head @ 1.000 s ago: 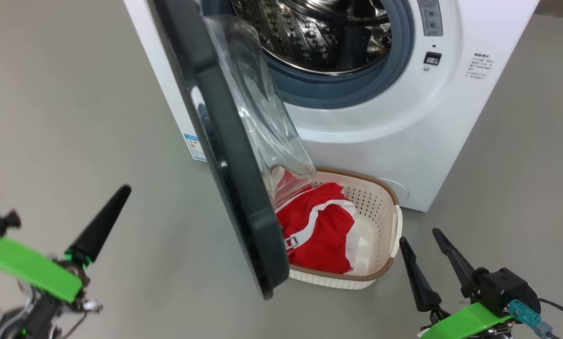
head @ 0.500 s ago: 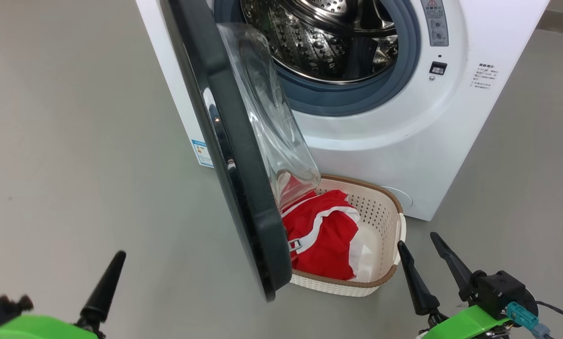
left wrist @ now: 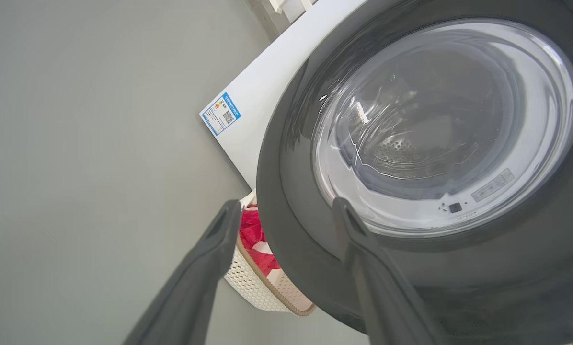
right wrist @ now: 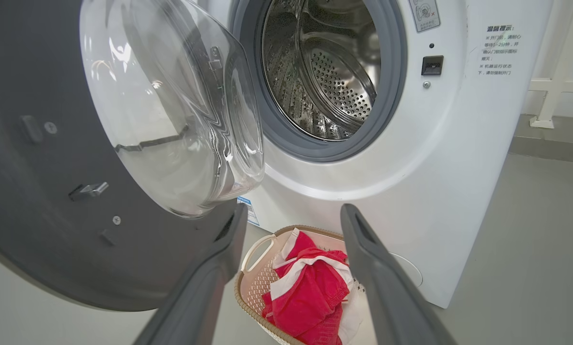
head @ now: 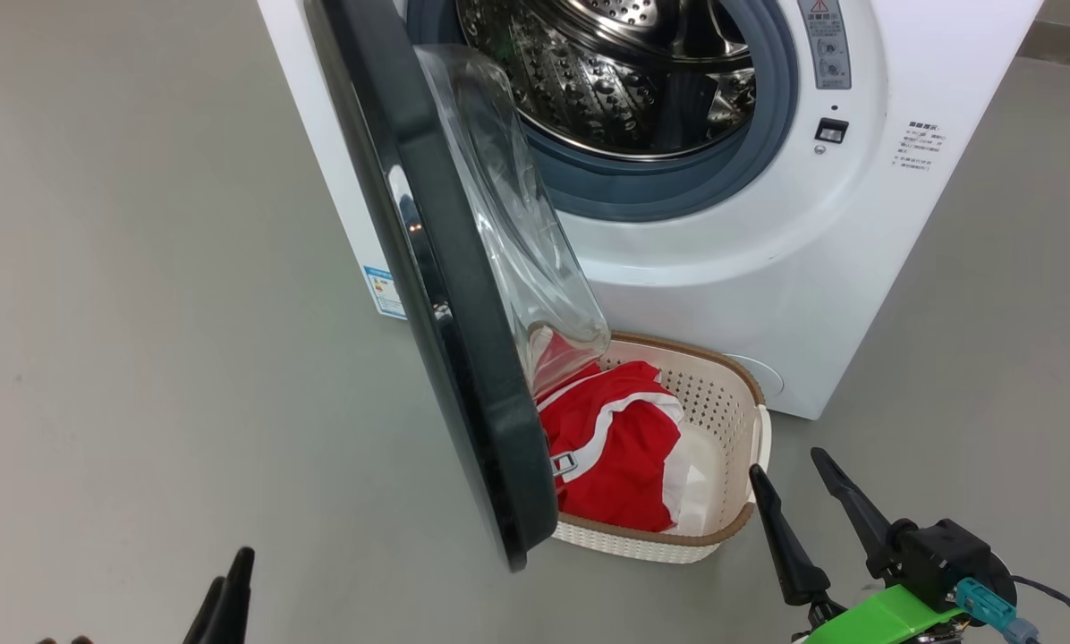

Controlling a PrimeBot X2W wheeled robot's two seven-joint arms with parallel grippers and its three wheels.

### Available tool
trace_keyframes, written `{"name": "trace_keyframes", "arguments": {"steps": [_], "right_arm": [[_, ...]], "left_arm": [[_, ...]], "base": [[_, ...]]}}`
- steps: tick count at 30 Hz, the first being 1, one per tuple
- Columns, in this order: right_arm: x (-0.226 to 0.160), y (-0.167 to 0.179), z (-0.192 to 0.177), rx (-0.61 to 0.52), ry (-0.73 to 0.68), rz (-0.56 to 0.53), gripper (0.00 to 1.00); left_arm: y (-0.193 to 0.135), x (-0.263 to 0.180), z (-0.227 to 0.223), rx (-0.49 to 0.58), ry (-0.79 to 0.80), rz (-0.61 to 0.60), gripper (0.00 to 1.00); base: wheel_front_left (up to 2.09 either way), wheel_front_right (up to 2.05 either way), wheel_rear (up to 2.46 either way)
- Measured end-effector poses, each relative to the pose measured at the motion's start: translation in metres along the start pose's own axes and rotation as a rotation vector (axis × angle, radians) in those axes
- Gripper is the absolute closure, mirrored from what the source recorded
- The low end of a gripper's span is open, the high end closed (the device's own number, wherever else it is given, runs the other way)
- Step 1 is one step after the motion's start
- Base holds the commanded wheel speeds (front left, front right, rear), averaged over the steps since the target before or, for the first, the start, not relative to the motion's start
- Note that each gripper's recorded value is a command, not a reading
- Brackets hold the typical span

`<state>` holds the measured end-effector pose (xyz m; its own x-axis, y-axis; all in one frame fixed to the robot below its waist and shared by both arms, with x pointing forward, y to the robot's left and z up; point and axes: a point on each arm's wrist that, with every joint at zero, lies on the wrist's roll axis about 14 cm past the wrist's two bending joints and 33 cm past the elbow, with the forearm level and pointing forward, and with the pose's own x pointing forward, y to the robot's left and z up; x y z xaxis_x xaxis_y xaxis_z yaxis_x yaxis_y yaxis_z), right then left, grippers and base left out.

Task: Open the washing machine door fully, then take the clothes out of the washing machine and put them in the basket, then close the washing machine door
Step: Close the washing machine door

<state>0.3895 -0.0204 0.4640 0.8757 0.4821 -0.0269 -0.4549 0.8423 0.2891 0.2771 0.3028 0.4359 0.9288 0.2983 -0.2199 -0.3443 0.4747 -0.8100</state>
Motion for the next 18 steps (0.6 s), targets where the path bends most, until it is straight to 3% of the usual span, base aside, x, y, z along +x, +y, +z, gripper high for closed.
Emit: {"name": "trace_keyframes", "arguments": {"steps": [7,18], "right_arm": [[0.0,-0.002,-0.001,0.002,0.002,-0.007,0.0],[0.001,-0.008,-0.003,0.006,0.006,-0.022,0.0]], "left_arm": [[0.019,-0.004,-0.009,0.179,0.027,0.037,0.0],[0.001,0.003,0.016,0.47,-0.114,0.007,0.0]], "base": [[0.0,0.0,0.0],[0.0,0.0,0.0]]}}
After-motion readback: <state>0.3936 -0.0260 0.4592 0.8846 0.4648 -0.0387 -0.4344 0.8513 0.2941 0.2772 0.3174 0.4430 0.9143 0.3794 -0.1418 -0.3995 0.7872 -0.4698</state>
